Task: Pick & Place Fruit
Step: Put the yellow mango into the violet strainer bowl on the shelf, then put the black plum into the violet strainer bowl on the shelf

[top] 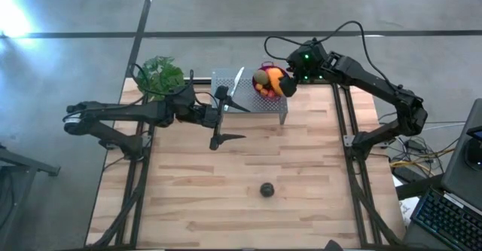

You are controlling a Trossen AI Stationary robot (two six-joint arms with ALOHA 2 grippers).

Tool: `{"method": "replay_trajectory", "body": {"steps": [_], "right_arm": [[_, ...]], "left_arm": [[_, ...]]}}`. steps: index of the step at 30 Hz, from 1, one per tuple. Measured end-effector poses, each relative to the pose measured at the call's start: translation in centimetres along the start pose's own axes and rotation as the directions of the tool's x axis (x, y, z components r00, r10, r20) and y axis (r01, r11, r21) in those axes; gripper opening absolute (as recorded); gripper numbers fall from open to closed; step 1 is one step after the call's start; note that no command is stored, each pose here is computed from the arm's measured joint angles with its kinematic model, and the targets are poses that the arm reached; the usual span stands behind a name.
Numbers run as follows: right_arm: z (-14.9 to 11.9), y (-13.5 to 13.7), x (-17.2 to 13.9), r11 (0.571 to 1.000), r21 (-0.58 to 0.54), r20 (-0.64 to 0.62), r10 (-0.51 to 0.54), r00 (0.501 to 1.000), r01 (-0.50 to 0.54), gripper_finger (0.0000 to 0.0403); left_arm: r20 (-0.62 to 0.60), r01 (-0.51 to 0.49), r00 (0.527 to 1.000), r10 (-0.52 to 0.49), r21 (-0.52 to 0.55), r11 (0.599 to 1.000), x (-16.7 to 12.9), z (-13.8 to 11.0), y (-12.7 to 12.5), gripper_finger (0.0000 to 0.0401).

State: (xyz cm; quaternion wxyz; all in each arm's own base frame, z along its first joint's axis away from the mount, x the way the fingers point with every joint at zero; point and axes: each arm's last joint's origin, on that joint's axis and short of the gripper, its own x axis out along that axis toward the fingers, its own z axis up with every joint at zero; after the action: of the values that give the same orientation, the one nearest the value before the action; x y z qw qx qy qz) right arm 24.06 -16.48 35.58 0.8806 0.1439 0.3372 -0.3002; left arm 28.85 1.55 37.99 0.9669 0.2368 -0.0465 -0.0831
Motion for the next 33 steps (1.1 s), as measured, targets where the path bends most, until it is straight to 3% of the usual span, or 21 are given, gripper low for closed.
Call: {"method": "replay_trajectory", "body": {"steps": [10, 16, 22, 29, 33], "right_arm": [[0.7, 0.1, -0.7, 0.999, -0.054, 0.02, 0.008, 1.0, -0.007, 0.0259], [1.9, 1.7, -2.5, 0.975, -0.156, 0.047, 0.169, 0.984, -0.16, 0.0242], [1.1, 5.1, -4.1, 0.931, -0.263, -0.029, 0.255, 0.966, -0.254, 0.0215], [-1.5, 10.7, -6.0, 0.84, -0.368, -0.149, 0.37, 0.917, -0.399, 0.0198], [-3.1, 13.8, -7.3, 0.821, -0.413, -0.16, 0.361, 0.919, -0.394, 0.0207]], "left_arm": [[-0.003, 0.002, 1.0, -0.002, -0.005, 1.0, 0.0, 0.0, 0.0, 0.0365], [-0.019, 0.018, 1.0, -0.019, -0.059, 0.998, 0.0, -0.2, -0.2, 0.0365], [-0.082, 0.045, 0.995, -0.052, -0.081, 0.996, 0.0, -0.8, -0.5, 0.0365], [-0.108, 0.054, 0.992, -0.064, -0.087, 0.995, -0.1, -1.1, -0.7, 0.0365], [-0.111, 0.051, 0.992, -0.061, -0.087, 0.995, -0.1, -1.1, -0.7, 0.0365]]}}
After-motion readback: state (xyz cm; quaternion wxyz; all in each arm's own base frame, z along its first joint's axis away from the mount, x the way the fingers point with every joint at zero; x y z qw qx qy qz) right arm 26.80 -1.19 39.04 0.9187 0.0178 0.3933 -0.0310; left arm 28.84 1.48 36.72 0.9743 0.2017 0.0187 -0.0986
